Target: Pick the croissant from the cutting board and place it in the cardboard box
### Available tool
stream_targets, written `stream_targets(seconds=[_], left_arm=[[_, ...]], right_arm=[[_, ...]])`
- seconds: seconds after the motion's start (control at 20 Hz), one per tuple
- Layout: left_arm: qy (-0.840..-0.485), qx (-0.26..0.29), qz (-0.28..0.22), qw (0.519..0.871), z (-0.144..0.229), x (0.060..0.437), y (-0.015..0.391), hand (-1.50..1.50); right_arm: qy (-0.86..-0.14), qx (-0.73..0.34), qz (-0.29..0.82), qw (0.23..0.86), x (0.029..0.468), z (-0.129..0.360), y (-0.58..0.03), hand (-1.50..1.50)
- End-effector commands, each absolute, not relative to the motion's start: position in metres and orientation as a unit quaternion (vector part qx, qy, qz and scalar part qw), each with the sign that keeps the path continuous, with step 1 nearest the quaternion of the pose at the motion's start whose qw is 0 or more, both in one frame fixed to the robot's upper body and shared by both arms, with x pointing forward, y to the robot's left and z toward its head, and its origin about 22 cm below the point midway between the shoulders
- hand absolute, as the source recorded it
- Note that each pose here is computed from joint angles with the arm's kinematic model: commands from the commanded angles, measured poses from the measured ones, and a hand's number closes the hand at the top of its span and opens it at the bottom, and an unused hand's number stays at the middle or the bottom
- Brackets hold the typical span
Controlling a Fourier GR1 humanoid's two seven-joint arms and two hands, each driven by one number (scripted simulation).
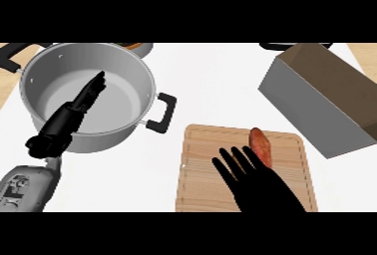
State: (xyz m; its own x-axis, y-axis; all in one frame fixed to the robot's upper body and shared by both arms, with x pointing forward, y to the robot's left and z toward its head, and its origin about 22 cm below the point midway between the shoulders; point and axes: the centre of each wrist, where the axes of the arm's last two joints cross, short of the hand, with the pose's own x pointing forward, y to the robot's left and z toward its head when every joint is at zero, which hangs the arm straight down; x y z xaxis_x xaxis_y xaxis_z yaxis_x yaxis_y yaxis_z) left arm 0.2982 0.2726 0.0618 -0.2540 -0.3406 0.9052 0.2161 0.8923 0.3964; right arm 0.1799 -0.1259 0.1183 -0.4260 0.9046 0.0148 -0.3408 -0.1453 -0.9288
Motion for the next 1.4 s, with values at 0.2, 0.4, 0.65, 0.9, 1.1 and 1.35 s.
stream_targets(seconds=[0.2,0.4,0.65,0.9,1.1,1.35], left_arm=[[-0.755,0.045,-0.226,0.615,0.059,0.290,0.274,0.00],[-0.757,0.046,-0.227,0.611,0.073,0.300,0.265,0.00],[-0.755,0.049,-0.231,0.611,0.073,0.287,0.280,0.00],[-0.757,0.040,-0.226,0.612,0.065,0.306,0.257,0.00],[-0.758,0.040,-0.223,0.612,0.062,0.289,0.267,0.00],[-0.756,0.041,-0.228,0.612,0.061,0.288,0.271,0.00]], right_arm=[[-0.452,-0.318,0.702,0.450,0.201,0.089,-0.146,-1.50],[-0.453,-0.315,0.698,0.457,0.205,0.085,-0.132,-1.50],[-0.453,-0.290,0.711,0.453,0.182,0.062,-0.126,-1.50],[-0.435,-0.300,0.719,0.452,0.206,0.045,-0.148,-1.50],[-0.440,-0.327,0.704,0.452,0.206,0.043,-0.154,-1.50],[-0.431,-0.320,0.699,0.472,0.227,0.030,-0.152,-1.50]])
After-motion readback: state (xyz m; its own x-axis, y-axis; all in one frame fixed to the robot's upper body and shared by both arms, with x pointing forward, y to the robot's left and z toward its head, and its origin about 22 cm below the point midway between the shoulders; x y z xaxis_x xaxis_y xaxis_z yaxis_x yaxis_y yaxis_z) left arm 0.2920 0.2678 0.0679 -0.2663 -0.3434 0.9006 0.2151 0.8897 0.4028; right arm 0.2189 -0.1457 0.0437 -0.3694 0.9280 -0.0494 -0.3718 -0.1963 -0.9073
